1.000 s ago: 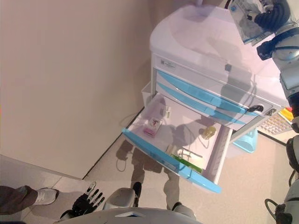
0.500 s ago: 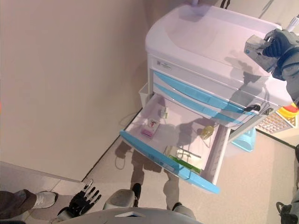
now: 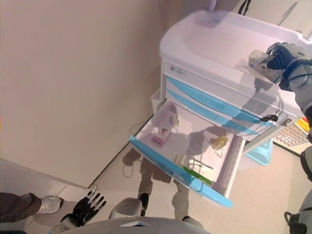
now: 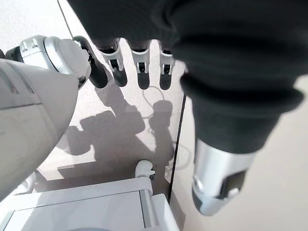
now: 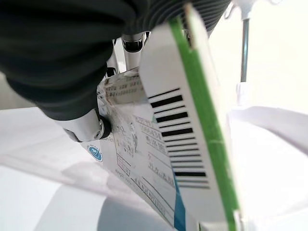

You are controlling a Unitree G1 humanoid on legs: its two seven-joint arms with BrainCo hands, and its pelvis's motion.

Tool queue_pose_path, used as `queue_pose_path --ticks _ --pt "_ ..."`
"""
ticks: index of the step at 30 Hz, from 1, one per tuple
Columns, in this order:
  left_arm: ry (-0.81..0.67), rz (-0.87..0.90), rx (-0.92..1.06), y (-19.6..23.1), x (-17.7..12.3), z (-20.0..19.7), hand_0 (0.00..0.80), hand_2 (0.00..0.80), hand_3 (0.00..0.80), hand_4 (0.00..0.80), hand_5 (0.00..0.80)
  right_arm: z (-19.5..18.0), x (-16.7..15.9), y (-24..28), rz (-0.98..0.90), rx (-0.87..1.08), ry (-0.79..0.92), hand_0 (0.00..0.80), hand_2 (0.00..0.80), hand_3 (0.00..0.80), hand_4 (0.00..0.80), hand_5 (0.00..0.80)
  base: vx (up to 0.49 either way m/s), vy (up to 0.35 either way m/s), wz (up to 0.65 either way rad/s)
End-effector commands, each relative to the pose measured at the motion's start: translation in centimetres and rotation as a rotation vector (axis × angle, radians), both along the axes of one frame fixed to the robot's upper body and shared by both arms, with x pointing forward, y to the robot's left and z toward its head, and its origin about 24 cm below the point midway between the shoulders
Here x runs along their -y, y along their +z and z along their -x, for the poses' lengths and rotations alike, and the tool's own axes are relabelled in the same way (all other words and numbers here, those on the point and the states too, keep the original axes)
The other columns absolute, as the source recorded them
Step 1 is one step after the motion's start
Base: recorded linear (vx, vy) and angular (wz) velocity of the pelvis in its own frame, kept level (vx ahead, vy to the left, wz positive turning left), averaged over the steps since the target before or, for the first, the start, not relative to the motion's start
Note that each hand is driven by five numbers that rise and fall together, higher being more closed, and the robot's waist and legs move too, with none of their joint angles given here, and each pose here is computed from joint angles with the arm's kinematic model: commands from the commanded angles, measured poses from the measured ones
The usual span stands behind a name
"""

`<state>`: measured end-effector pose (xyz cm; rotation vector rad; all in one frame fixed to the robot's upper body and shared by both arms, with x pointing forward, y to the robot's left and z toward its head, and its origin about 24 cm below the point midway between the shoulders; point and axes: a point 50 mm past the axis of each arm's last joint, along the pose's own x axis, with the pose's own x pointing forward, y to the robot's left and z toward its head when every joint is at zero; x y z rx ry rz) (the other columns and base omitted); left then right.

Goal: Open the drawer and pick up the medicine

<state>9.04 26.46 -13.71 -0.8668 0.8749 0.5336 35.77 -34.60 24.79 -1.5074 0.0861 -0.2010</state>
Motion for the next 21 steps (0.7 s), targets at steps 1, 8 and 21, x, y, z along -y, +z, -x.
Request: queue_pose_path --ticks 1,8,21 --pt "-0.048 -0.042 -0.006 0.5 -1.5 0.5 0.0 0.0 0.0 0.0 0.0 0.0 0.1 2.4 0.013 0.07 0.003 0.8 0.8 0.8 0.8 0.8 0.017 0.001 0.04" --pt "-0.063 -0.044 -0.001 0.6 -1.7 0.4 0.0 0.0 0.0 0.0 0.0 -0.1 0.0 2.3 0.038 0.11 -0.011 0.649 0.649 0.649 0.649 0.649 0.0 0.0 0.0" --pt "-0.077 -0.036 -0.008 0.6 -1.3 0.3 0.0 0.0 0.0 0.0 0.0 0.3 1.3 1.7 0.152 0.125 -0.16 0.0 0.0 0.0 0.0 0.0 0.0 0.0 0.0"
